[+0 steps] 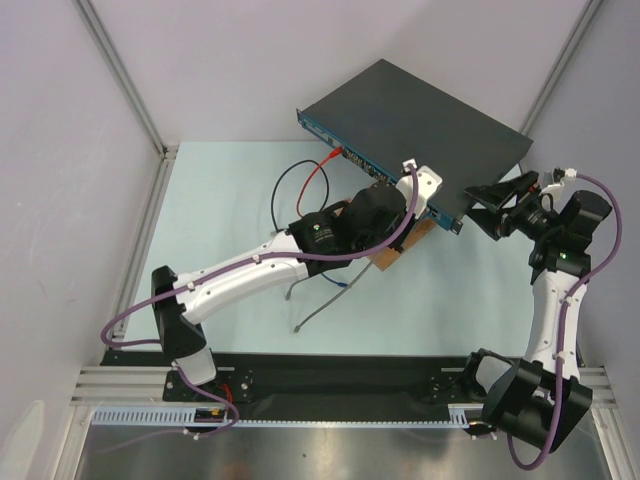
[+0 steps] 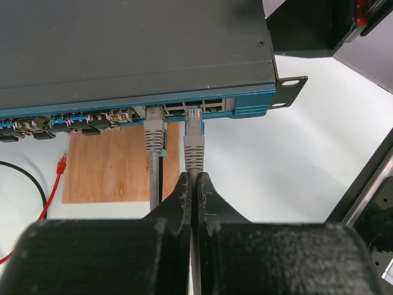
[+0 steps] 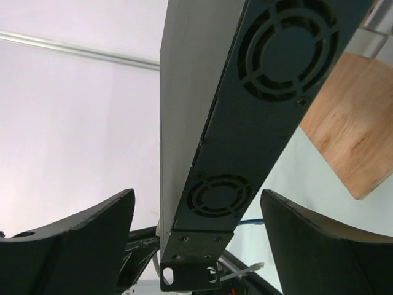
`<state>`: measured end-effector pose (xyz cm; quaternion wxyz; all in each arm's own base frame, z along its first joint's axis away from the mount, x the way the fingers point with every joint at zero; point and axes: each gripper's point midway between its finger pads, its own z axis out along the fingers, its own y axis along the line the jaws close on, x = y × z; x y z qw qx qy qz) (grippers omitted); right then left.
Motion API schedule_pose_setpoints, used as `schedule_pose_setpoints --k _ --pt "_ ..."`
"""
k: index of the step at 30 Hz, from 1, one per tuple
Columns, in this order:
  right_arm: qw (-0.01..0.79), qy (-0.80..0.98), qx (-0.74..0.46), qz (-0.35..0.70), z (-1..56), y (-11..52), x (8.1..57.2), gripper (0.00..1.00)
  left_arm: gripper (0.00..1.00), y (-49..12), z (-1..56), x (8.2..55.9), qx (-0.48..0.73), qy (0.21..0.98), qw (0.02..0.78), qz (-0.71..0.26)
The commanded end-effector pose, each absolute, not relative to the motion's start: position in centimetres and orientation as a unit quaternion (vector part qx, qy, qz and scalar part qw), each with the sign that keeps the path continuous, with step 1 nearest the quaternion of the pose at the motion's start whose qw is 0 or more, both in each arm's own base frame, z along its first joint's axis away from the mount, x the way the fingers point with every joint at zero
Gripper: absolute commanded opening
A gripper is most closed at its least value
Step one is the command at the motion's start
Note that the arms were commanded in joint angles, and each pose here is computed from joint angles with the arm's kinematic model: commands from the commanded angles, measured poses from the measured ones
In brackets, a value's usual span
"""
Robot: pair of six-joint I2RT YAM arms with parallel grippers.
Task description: Insert the plug into the switch port
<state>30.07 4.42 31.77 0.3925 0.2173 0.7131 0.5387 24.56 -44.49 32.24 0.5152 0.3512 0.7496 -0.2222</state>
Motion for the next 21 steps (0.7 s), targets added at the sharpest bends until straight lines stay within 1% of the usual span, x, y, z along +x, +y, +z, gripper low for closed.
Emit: schedule_pose_setpoints --k 1,7,13,21 --pt "0.399 0.710 0.196 0.546 32.33 5.19 30.13 0.87 0.00 -45.01 34.15 24.73 0.335 0.736 0.538 -0.237" --pt "0.399 0.707 0.194 0.550 32.46 5.54 30.36 0.76 0.00 -45.12 34.17 24.67 0.338 0.734 0.538 -0.239" --pt "0.396 0.707 0.192 0.554 32.58 5.78 30.28 0.70 0.00 -45.32 33.99 24.84 0.338 0.733 0.540 -0.238" --pt "0.389 0.708 0.189 0.558 32.32 6.10 30.12 0.65 0.00 -45.63 34.30 25.25 0.338 0.728 0.549 -0.234"
